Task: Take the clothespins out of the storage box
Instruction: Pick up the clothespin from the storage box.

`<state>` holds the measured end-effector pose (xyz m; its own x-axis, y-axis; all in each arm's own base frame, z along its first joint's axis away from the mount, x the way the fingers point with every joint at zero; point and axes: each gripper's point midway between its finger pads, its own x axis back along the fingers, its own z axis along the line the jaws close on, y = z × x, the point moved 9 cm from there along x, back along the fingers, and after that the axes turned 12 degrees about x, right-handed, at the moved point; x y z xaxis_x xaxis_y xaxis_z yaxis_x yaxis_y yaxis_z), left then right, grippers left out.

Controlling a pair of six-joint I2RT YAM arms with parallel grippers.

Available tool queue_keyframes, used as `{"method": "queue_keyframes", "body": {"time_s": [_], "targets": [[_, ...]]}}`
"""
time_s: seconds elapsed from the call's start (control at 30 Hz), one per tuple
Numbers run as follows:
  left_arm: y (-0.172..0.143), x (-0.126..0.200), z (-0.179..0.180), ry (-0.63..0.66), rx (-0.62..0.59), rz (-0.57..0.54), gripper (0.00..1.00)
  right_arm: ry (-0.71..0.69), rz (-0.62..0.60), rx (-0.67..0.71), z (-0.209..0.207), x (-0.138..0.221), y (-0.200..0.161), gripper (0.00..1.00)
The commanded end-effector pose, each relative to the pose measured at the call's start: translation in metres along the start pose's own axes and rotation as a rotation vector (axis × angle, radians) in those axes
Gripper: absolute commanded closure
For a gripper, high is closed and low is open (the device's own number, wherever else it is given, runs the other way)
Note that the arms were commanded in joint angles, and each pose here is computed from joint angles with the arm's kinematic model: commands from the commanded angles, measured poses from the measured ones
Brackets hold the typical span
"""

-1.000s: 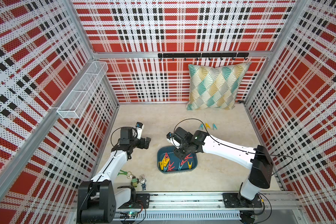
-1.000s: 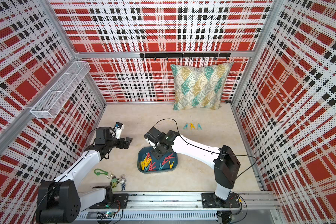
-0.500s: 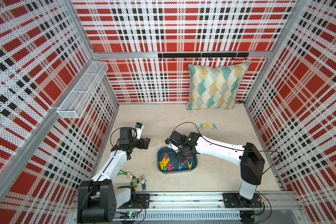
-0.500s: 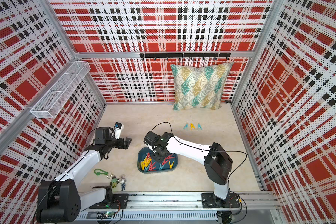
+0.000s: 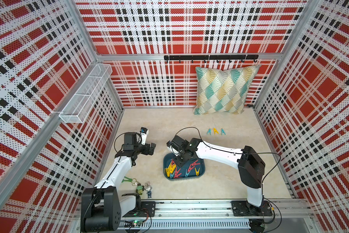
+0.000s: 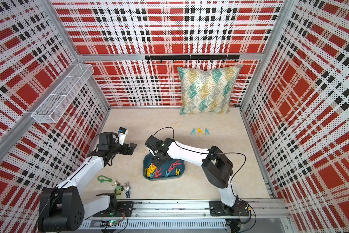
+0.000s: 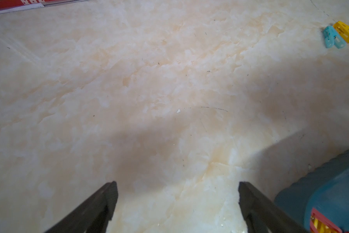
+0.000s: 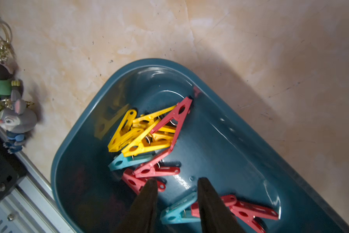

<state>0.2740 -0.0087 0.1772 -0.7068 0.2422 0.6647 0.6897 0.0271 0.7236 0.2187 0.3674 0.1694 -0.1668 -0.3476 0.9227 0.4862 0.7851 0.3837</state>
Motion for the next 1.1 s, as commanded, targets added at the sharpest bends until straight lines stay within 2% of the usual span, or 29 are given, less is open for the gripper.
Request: {"method": "queue_keyframes", "body": {"time_s": [0.0,0.33,0.6,1.07], "targets": [[0.009,0.004,0.002,-0.003,-0.004,-0.02,0.01,0.02,-0.033,-0.067,0.004,-0.008,0.009,0.6],[0.01,0.005,0.001,-0.007,-0.002,-0.026,0.01,0.016,-0.005,-0.124,0.002,-0.03,0.012,0.6],[0.01,0.006,0.002,-0.006,-0.001,-0.028,0.01,0.002,0.016,-0.166,-0.005,-0.042,0.011,0.67],[0.011,0.007,0.002,-0.009,0.002,-0.032,0.01,0.021,0.036,-0.188,-0.006,-0.059,0.004,0.7]]}}
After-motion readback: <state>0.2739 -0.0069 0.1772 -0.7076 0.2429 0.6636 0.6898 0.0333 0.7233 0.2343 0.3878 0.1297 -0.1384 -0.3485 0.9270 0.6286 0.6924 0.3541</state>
